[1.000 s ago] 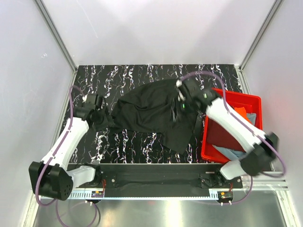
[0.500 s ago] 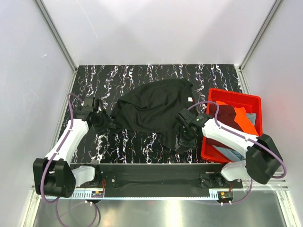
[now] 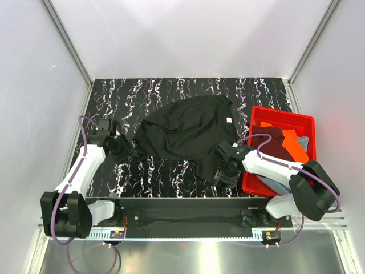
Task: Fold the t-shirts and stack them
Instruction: Flatten the tshirt out
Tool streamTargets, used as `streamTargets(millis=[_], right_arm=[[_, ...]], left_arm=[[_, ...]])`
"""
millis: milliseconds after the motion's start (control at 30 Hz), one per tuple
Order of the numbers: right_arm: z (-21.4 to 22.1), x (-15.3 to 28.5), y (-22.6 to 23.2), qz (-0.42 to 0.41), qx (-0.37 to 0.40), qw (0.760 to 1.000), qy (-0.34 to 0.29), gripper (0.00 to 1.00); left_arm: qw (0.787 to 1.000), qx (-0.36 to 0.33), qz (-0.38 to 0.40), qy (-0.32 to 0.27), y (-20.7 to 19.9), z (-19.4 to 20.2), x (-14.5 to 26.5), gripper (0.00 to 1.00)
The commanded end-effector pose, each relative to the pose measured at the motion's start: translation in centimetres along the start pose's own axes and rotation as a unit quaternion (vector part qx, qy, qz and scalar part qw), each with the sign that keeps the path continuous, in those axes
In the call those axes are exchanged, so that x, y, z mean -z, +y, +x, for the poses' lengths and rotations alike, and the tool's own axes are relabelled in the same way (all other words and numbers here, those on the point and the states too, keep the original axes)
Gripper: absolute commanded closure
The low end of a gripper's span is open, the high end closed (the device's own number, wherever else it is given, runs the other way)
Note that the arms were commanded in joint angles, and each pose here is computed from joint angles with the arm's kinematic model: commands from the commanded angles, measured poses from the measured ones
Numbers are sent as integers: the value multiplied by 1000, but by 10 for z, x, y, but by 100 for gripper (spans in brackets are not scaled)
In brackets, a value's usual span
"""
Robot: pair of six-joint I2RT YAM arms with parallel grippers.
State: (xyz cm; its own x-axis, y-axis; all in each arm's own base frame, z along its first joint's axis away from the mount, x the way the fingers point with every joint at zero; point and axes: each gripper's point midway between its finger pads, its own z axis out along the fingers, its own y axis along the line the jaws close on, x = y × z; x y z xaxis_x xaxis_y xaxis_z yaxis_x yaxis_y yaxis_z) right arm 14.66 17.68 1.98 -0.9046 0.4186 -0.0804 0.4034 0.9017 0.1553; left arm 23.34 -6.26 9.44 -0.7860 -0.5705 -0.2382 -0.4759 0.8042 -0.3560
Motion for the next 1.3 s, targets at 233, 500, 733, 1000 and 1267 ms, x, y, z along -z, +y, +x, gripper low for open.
streamTargets(millis=[233, 500, 733, 1000, 1267], right_arm=[[-10, -18, 9, -21, -61, 998, -17, 55], [-11, -24, 0, -18, -81, 996, -11, 81], [-29, 6, 3, -24, -38, 998, -50, 100], [-63, 83, 10, -52, 27, 988, -143, 100], [-65, 94, 12, -66, 24, 987, -146, 100]], left_arm=[[1000, -8, 22, -19, -4, -7, 8, 50], [1000, -3, 6, -27, 5, -9, 10, 48], [1000, -6, -10, -13, 11, -9, -4, 38], [1000, -9, -9, 1, 6, -23, -31, 52], [999, 14, 2, 30, 8, -9, -53, 62]])
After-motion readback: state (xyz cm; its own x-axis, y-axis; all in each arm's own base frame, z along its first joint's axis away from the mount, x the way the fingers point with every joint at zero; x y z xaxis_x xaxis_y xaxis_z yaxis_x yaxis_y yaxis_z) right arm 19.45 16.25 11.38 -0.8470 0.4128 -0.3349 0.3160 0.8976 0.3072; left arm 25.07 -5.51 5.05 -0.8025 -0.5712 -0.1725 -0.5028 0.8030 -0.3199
